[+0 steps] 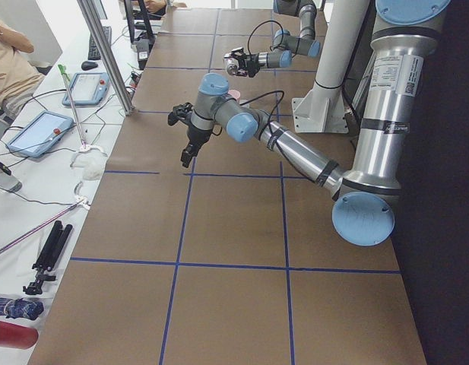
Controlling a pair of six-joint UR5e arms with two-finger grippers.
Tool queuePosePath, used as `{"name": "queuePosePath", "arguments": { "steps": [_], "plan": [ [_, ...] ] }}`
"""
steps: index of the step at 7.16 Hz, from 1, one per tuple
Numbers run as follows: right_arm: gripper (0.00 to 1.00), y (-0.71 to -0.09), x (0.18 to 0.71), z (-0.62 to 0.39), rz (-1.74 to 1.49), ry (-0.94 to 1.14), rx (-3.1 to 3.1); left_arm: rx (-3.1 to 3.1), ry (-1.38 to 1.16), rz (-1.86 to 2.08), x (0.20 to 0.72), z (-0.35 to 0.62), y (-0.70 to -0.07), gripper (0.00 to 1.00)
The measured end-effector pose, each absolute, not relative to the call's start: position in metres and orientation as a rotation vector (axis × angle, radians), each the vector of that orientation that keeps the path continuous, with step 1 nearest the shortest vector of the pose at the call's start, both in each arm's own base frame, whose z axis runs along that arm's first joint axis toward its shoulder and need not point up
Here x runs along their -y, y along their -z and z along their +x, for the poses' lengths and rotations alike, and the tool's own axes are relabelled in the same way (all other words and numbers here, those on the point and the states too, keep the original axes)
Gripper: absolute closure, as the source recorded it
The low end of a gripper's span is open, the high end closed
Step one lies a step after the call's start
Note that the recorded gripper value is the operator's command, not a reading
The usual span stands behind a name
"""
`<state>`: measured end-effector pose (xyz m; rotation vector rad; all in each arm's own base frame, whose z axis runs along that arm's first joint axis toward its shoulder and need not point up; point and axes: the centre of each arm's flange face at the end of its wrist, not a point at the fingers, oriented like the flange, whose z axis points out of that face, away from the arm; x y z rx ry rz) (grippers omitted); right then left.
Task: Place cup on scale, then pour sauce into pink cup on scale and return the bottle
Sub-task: 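Tilt the bottle spout over the pink cup with the right gripper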
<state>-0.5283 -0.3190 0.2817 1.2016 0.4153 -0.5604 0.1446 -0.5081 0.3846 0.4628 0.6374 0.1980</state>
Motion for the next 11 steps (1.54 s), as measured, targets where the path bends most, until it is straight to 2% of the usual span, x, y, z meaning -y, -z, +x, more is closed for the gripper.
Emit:
{"name": "queuePosePath", "arguments": {
  "steps": [11],
  "plan": [
    [1.0, -0.2774, 0.3262, -0.5265, 1.143, 0.891, -0.74, -0.631, -0.218, 0.466, 0.5052, 0.1427, -0.3861, 0.27]
  ]
}}
